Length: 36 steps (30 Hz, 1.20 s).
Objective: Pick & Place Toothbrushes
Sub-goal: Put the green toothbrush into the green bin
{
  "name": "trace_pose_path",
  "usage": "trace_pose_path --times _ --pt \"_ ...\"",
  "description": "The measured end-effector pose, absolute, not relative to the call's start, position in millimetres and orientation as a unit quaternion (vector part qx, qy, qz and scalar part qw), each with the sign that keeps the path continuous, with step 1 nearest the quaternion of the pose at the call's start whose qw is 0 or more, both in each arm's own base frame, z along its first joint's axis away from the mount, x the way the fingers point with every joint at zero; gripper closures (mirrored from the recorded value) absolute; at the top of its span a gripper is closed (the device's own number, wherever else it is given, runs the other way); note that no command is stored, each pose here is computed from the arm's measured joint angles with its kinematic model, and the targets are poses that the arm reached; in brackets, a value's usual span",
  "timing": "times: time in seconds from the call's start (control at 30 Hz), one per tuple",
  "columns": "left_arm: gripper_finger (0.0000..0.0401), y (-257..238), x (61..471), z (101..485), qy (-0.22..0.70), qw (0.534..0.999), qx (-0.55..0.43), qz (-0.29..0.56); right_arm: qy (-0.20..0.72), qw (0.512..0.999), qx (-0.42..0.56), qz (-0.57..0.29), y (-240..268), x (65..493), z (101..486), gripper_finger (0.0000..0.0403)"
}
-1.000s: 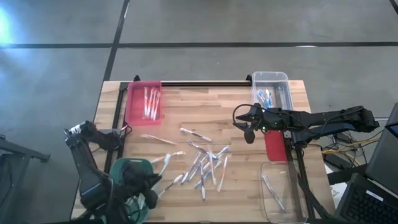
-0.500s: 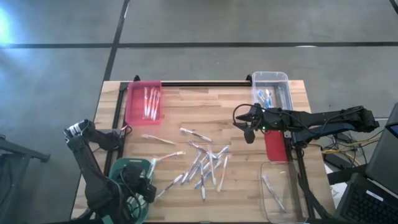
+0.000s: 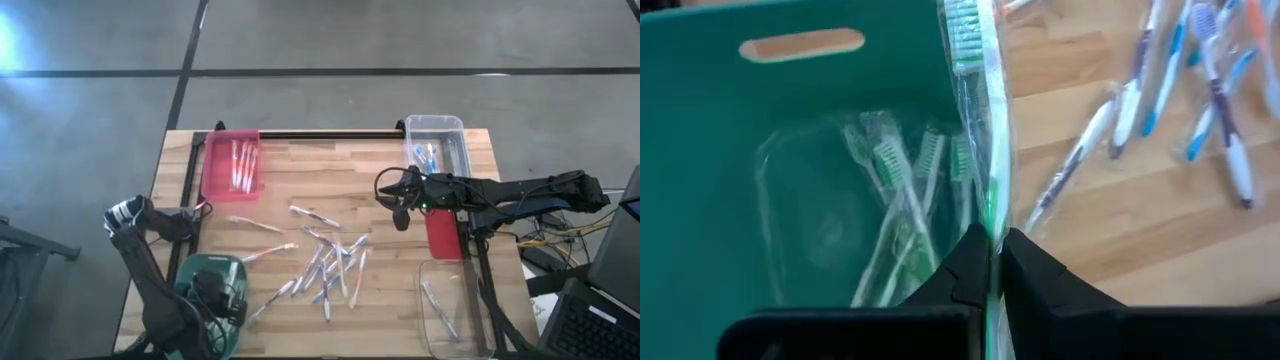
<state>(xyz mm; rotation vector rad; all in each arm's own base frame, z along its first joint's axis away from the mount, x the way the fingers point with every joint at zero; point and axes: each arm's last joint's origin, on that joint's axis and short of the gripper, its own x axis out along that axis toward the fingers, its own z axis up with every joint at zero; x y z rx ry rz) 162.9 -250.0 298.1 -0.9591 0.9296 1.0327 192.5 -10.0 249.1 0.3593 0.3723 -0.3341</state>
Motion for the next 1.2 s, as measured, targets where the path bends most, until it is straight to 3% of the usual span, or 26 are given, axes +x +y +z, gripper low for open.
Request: trace_pose_path --times 0.27,0.9,1.2 --pt "0.0382 -251.2 162.0 268.1 0.448 0.631 -0.42 0.475 0.184 0.953 0.174 -0.164 -10.0 192.5 249.1 0.0296" --pt "0.038 -251.1 163.8 218.8 0.457 0.619 -0.446 0.457 0.184 0.954 0.173 -0.163 -10.0 192.5 249.0 0.0343" --pt "0.0333 -251.9 164.5 211.5 0.463 0.621 -0.452 0.442 0.184 0.954 0.174 -0.164 -10.0 192.5 249.1 0.0342"
